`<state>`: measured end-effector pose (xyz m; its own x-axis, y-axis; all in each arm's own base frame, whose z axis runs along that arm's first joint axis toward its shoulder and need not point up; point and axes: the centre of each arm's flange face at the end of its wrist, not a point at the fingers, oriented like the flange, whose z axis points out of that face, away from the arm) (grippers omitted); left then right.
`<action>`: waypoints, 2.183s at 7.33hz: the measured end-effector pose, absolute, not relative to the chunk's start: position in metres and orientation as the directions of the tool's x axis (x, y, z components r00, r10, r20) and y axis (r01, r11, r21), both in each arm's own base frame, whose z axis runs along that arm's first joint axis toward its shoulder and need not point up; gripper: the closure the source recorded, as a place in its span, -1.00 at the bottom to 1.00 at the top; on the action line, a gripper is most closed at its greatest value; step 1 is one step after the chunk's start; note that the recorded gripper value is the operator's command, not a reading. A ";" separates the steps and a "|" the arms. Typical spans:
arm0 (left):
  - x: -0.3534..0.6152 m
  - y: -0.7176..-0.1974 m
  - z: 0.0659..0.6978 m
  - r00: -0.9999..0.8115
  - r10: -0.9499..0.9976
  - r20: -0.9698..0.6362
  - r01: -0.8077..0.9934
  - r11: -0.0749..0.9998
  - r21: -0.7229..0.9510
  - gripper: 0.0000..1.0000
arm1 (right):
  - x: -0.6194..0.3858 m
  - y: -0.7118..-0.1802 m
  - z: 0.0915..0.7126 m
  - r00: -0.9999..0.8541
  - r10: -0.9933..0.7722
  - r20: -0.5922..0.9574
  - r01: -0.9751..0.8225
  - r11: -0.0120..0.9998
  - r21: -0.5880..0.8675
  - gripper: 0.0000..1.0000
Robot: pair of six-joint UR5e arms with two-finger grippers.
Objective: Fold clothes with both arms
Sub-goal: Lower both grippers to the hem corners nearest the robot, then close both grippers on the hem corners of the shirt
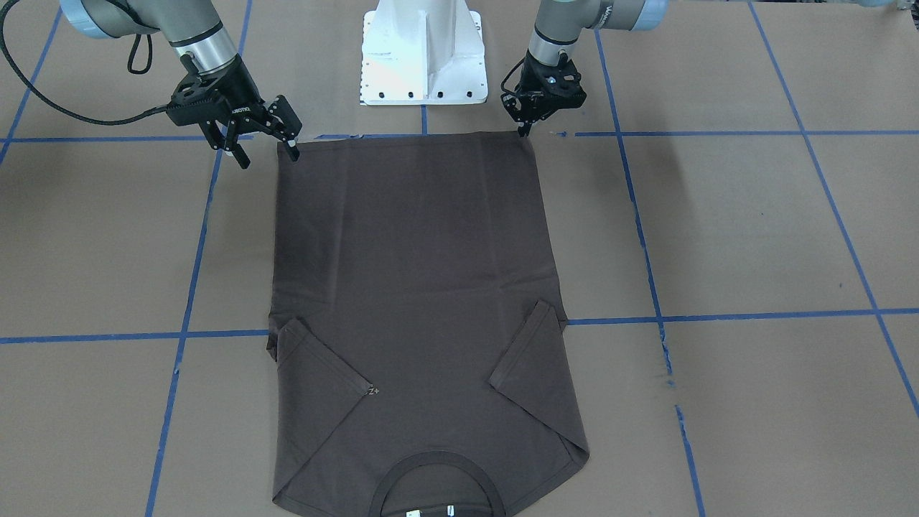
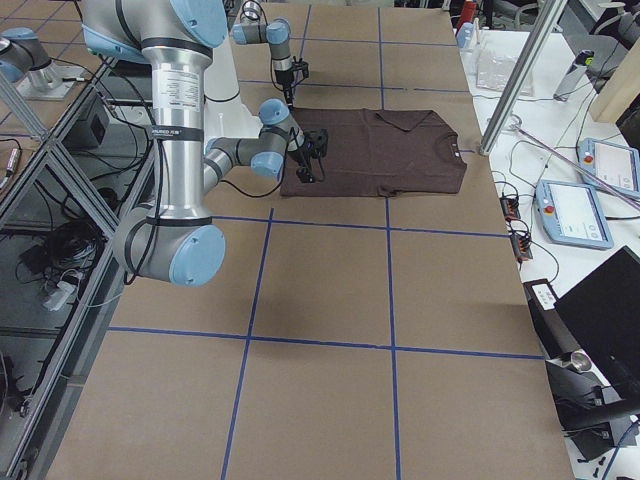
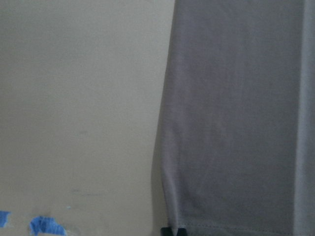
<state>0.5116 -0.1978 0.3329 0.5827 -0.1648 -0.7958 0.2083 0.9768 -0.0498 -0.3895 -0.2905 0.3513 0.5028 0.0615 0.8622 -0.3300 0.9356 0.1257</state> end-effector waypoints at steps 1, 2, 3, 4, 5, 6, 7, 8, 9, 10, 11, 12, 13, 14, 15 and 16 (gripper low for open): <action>0.511 -0.198 0.331 0.579 -0.164 -0.798 0.208 0.977 -0.049 1.00 | -0.392 -0.288 0.352 0.491 0.100 0.865 -0.355 0.930 0.094 -0.64; 0.510 -0.198 0.329 0.576 -0.163 -0.801 0.208 0.977 -0.049 1.00 | -0.398 -0.282 0.352 0.483 0.135 0.865 -0.386 0.920 0.072 -0.62; 0.510 -0.198 0.328 0.574 -0.163 -0.803 0.209 0.977 -0.050 1.00 | -0.403 -0.276 0.355 0.492 0.152 0.857 -0.402 0.913 0.069 -0.53; 0.510 -0.199 0.326 0.570 -0.164 -0.805 0.212 0.976 -0.048 1.00 | -0.408 -0.273 0.359 0.519 0.163 0.839 -0.406 0.911 0.074 -0.37; 0.510 -0.200 0.325 0.567 -0.164 -0.807 0.219 0.975 -0.044 1.00 | -0.412 -0.268 0.364 0.549 0.166 0.819 -0.404 0.911 0.086 -0.33; 0.510 -0.200 0.324 0.566 -0.164 -0.808 0.225 0.974 -0.040 1.00 | -0.417 -0.262 0.366 0.567 0.160 0.808 -0.399 0.911 0.100 -0.30; 0.509 -0.201 0.324 0.565 -0.163 -0.809 0.233 0.972 -0.034 1.00 | -0.423 -0.254 0.368 0.579 0.149 0.801 -0.390 0.914 0.112 -0.30; 0.509 -0.202 0.324 0.564 -0.162 -0.810 0.241 0.970 -0.027 1.00 | -0.428 -0.245 0.371 0.591 0.139 0.795 -0.380 0.917 0.123 -0.30; 0.509 -0.202 0.324 0.564 -0.161 -0.810 0.245 0.969 -0.022 1.00 | -0.434 -0.234 0.374 0.604 0.135 0.786 -0.371 0.920 0.126 -0.29; 0.509 -0.202 0.325 0.565 -0.160 -0.810 0.246 0.969 -0.020 1.00 | -0.441 -0.223 0.376 0.618 0.134 0.775 -0.363 0.923 0.130 -0.26; 0.509 -0.202 0.325 0.565 -0.159 -0.810 0.247 0.969 -0.018 1.00 | -0.446 -0.212 0.379 0.631 0.133 0.764 -0.355 0.925 0.132 -0.25; 0.509 -0.203 0.325 0.565 -0.159 -0.810 0.248 0.969 -0.018 1.00 | -0.450 -0.204 0.382 0.637 0.136 0.759 -0.351 0.927 0.129 -0.25; 0.509 -0.203 0.325 0.565 -0.160 -0.810 0.249 0.968 -0.017 1.00 | -0.453 -0.199 0.383 0.640 0.136 0.756 -0.348 0.929 0.128 -0.24; 0.509 -0.203 0.325 0.565 -0.160 -0.810 0.249 0.968 -0.017 1.00 | -0.455 -0.195 0.385 0.642 0.135 0.754 -0.345 0.930 0.128 -0.24; 0.509 -0.203 0.325 0.565 -0.160 -0.809 0.249 0.968 -0.017 1.00 | -0.457 -0.192 0.387 0.645 0.135 0.752 -0.344 0.930 0.128 -0.23; 0.509 -0.203 0.325 0.565 -0.160 -0.810 0.249 0.968 -0.017 1.00 | -0.459 -0.190 0.389 0.648 0.136 0.749 -0.343 0.931 0.127 -0.23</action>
